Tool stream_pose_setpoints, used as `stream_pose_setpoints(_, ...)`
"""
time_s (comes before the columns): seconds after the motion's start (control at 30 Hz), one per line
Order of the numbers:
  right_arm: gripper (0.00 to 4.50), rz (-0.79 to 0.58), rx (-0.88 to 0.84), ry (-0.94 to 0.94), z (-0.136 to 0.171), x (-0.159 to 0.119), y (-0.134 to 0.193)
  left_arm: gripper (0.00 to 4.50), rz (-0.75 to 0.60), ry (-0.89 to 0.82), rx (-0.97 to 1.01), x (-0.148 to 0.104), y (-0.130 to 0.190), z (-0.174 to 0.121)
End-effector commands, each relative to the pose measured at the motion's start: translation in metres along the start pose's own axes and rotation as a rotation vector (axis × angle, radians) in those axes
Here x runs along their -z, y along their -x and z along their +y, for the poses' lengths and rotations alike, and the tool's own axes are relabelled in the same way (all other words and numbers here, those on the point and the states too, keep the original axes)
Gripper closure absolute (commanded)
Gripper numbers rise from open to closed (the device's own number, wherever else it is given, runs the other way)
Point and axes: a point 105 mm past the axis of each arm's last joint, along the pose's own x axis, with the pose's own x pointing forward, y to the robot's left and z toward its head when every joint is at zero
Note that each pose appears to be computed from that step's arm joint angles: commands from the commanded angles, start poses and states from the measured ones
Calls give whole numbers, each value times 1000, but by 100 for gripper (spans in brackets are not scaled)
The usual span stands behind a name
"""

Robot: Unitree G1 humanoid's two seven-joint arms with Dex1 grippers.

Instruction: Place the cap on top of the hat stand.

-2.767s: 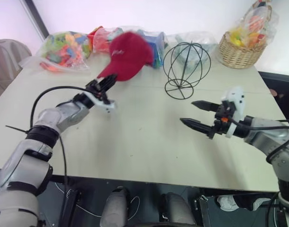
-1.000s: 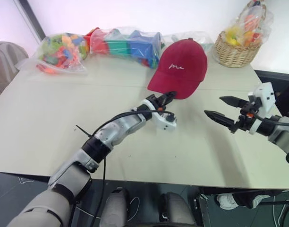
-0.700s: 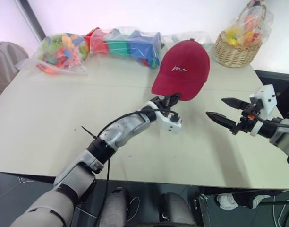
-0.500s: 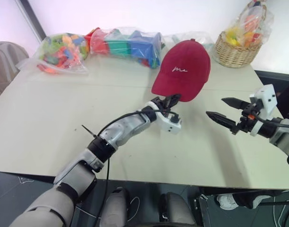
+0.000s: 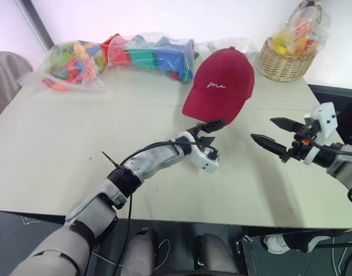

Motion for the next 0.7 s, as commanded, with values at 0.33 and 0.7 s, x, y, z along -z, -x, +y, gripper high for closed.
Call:
stream_pose_setpoints(0.33, 0, -26, -8, 22, -1, -3, 0, 5, -115, 272, -81, -3, 85, 46)
stream_pose_setpoints(0.7, 0, -34, 10, -26, -19, -2, 10, 5, 410, 1108, -185, 105, 149, 43)
